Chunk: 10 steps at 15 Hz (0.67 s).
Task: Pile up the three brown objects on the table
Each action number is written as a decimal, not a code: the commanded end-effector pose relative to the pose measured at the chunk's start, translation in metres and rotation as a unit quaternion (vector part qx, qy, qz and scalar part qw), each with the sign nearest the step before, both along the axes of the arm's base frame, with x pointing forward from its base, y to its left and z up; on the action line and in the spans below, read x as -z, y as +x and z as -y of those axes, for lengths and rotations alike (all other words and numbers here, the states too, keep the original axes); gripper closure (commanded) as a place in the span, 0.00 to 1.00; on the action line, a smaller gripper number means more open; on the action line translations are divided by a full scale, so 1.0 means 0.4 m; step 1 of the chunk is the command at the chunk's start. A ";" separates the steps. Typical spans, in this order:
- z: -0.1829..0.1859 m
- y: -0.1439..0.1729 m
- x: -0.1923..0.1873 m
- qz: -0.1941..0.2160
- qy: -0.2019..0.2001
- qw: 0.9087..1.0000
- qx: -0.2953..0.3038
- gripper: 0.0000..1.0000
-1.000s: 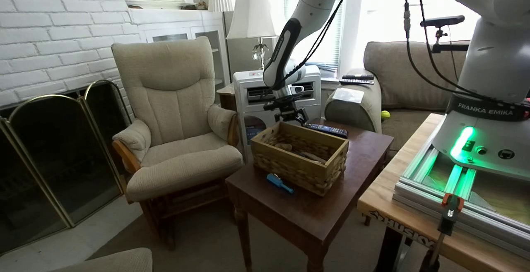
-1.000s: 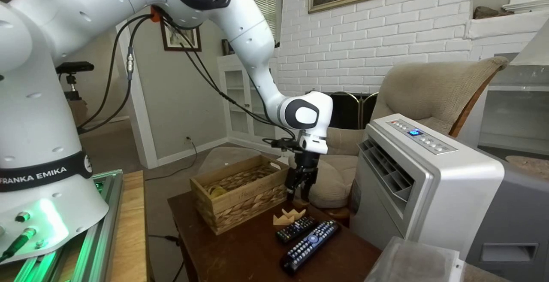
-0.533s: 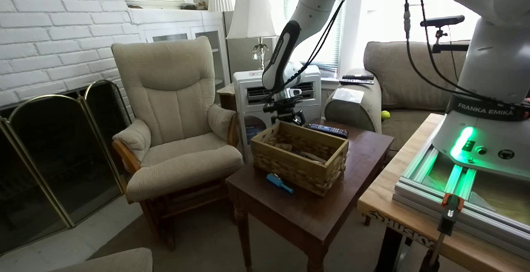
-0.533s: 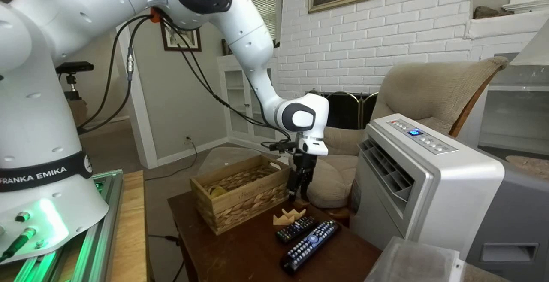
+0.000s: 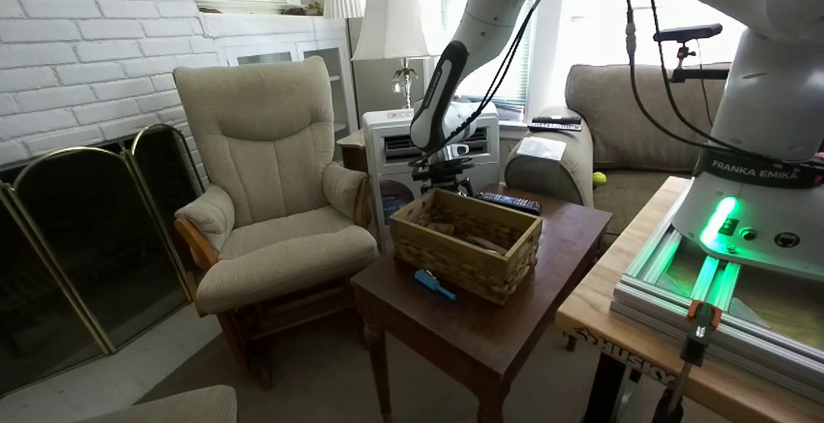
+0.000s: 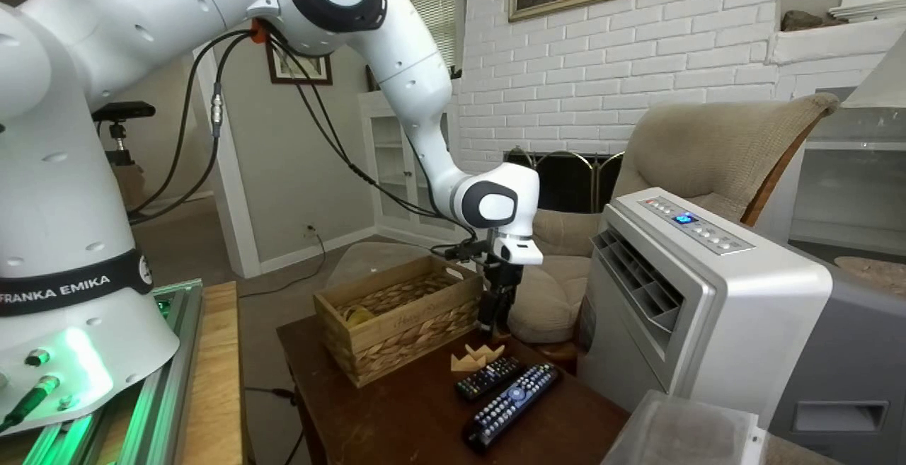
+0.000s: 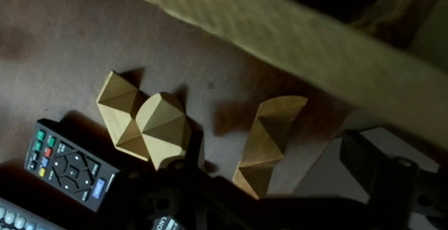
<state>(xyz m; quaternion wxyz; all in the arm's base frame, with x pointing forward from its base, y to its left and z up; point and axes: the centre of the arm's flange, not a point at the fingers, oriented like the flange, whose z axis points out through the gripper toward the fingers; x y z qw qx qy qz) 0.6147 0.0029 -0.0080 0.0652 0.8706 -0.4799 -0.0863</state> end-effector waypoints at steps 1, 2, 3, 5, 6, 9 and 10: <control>0.006 -0.015 0.018 0.006 0.014 1.000 -0.008 0.28; 0.007 -0.015 0.020 0.005 0.015 1.000 -0.009 0.34; 0.005 -0.011 0.015 0.011 0.017 1.000 -0.010 0.43; 0.002 -0.008 0.006 0.018 0.021 1.000 -0.013 0.57; 0.000 -0.007 0.001 0.022 0.023 0.999 -0.014 0.63; -0.002 -0.006 -0.015 0.029 0.026 0.999 -0.017 0.83; -0.001 -0.006 -0.026 0.029 0.028 0.999 -0.019 0.91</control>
